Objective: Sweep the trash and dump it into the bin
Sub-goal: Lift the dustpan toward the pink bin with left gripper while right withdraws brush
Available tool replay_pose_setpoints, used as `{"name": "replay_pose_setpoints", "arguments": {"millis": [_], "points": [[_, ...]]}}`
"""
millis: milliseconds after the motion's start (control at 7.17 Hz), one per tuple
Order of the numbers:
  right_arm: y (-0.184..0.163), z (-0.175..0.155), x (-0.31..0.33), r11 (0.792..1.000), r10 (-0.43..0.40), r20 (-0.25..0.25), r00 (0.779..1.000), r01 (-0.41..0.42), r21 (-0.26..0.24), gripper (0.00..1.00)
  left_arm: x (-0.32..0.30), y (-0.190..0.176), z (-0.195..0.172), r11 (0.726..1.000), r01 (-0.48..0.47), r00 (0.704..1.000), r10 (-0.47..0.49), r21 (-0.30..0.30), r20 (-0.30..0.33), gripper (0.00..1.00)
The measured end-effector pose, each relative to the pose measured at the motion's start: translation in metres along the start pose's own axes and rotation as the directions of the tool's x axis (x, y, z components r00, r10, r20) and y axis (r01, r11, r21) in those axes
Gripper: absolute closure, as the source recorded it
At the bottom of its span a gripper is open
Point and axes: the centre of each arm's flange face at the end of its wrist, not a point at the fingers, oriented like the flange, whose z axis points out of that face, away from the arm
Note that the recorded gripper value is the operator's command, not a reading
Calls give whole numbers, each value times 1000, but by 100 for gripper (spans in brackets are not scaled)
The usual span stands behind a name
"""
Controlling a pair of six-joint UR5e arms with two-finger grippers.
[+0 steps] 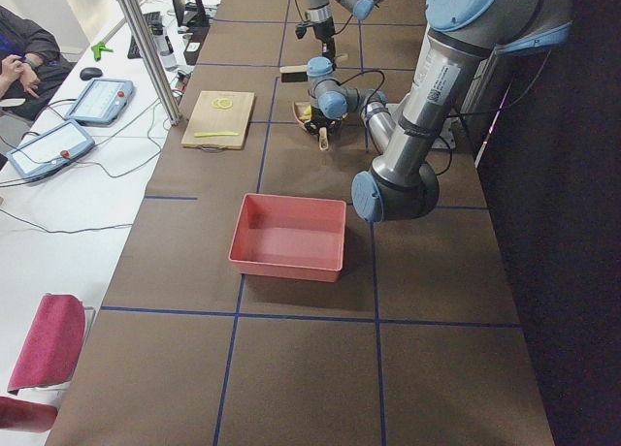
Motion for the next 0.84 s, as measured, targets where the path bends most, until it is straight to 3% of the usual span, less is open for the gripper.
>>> {"name": "replay_pose_setpoints", "arguments": {"millis": [419, 837], "points": [[1, -31, 35, 999, 38, -24, 999, -37, 29, 100, -13, 1, -17, 998, 20, 1000, -19, 66, -24, 100], [3, -61, 69, 997, 55, -106, 993, -49, 54, 100, -48, 26, -71, 989, 78, 996, -73, 127, -42, 100]]}}
